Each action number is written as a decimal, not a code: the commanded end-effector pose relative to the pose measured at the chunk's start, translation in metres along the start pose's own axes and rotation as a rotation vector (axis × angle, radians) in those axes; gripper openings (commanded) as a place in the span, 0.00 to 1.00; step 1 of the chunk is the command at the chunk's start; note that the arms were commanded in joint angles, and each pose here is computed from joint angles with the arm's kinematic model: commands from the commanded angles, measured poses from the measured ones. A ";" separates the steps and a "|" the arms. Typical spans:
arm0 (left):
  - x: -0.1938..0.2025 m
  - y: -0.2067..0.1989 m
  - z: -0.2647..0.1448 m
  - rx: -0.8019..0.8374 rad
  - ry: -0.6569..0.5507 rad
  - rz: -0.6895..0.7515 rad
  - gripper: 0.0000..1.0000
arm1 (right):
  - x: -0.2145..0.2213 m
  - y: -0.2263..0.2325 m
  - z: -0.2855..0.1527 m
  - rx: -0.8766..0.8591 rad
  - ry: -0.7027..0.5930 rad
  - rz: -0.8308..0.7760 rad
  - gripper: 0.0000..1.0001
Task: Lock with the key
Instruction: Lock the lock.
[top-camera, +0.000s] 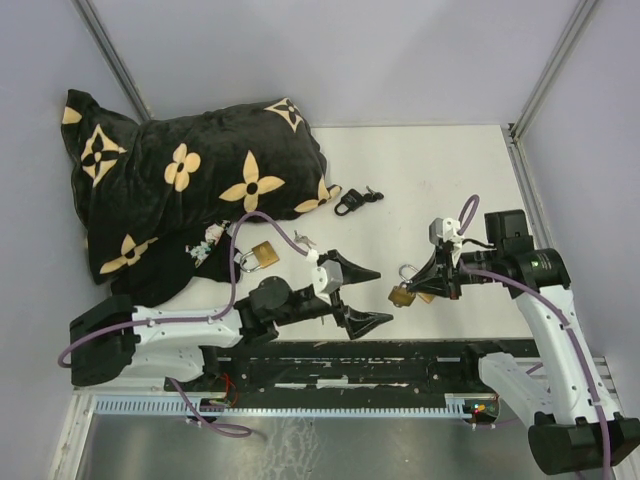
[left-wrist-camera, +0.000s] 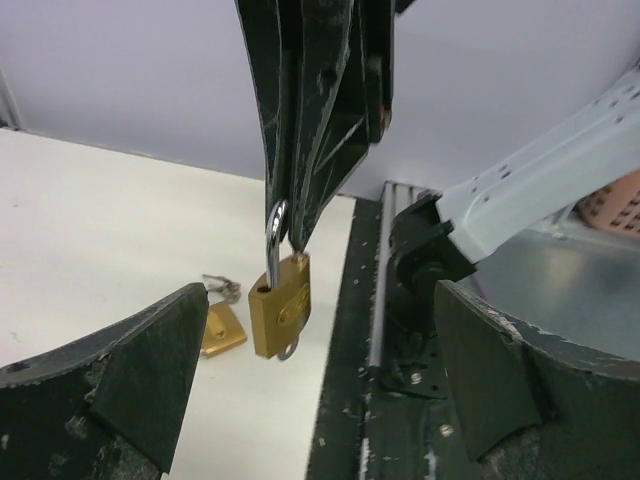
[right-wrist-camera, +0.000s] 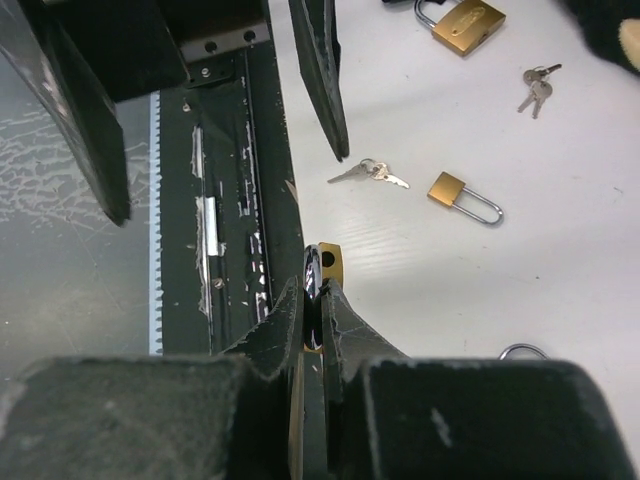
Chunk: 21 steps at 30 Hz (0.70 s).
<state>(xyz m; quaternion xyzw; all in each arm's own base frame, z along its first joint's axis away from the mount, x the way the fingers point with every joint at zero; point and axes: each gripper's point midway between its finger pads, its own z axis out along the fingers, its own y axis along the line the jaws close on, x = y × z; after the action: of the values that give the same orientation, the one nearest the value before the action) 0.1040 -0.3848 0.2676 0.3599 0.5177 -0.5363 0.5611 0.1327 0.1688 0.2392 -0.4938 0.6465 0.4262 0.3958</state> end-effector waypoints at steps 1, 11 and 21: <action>-0.010 0.002 0.006 0.041 -0.104 0.271 0.99 | -0.026 0.008 -0.010 -0.019 -0.029 -0.097 0.02; 0.045 0.018 -0.008 0.064 -0.010 0.456 0.99 | -0.017 0.016 -0.006 -0.084 -0.074 -0.286 0.02; 0.064 0.025 0.001 0.099 -0.123 0.361 0.99 | 0.023 0.015 0.001 -0.209 0.003 -0.419 0.02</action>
<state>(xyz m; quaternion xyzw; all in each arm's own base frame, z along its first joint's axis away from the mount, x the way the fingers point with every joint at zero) 0.1250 -0.3941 0.1615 0.4898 0.4510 -0.4304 0.6095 0.1177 0.1632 0.2242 -0.6195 0.5375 0.4088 0.4002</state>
